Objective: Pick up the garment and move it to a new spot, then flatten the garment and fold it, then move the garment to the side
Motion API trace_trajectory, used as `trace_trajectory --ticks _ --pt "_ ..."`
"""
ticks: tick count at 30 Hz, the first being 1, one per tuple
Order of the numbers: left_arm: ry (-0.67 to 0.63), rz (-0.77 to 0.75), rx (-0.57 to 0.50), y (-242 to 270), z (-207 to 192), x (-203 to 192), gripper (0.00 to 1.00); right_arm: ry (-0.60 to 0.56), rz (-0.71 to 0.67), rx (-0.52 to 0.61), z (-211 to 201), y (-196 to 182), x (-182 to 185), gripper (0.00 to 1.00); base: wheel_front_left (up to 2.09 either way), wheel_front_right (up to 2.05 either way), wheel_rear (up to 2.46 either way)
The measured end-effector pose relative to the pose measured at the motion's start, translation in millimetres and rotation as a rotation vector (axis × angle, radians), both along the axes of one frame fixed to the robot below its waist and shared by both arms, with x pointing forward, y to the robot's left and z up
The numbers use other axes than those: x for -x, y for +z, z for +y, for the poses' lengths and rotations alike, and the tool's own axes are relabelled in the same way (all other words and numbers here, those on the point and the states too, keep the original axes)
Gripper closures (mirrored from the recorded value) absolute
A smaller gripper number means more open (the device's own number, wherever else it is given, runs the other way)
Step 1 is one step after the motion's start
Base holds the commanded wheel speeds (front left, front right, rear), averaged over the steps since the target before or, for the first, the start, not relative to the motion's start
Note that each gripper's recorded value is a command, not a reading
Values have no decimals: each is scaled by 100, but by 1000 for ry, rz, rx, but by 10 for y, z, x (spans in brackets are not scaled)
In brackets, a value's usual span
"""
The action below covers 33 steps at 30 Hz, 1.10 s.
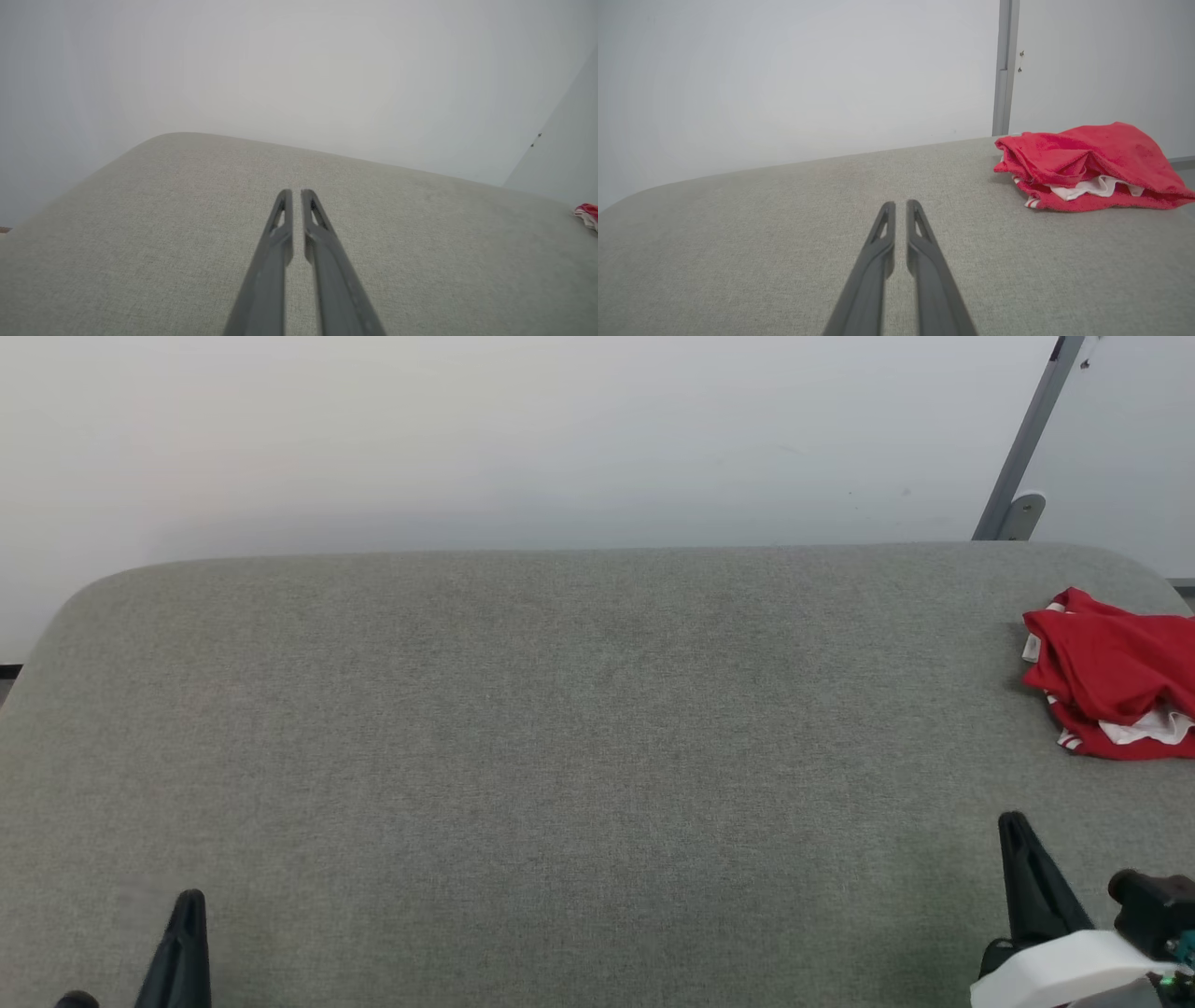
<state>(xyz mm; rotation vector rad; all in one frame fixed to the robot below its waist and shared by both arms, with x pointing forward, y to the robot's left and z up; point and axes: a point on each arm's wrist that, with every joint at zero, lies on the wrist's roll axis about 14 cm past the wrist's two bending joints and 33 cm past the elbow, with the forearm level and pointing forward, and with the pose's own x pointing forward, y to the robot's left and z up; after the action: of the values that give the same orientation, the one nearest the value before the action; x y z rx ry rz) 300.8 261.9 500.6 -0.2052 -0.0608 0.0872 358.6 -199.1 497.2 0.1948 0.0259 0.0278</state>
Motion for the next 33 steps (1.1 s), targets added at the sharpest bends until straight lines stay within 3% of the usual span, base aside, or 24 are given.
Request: trace_trajectory --ticks 33 --pt "41 26 522 -139 -97 -269 100 -56 42 -527 -24 -68 -80 100 0 0 0"
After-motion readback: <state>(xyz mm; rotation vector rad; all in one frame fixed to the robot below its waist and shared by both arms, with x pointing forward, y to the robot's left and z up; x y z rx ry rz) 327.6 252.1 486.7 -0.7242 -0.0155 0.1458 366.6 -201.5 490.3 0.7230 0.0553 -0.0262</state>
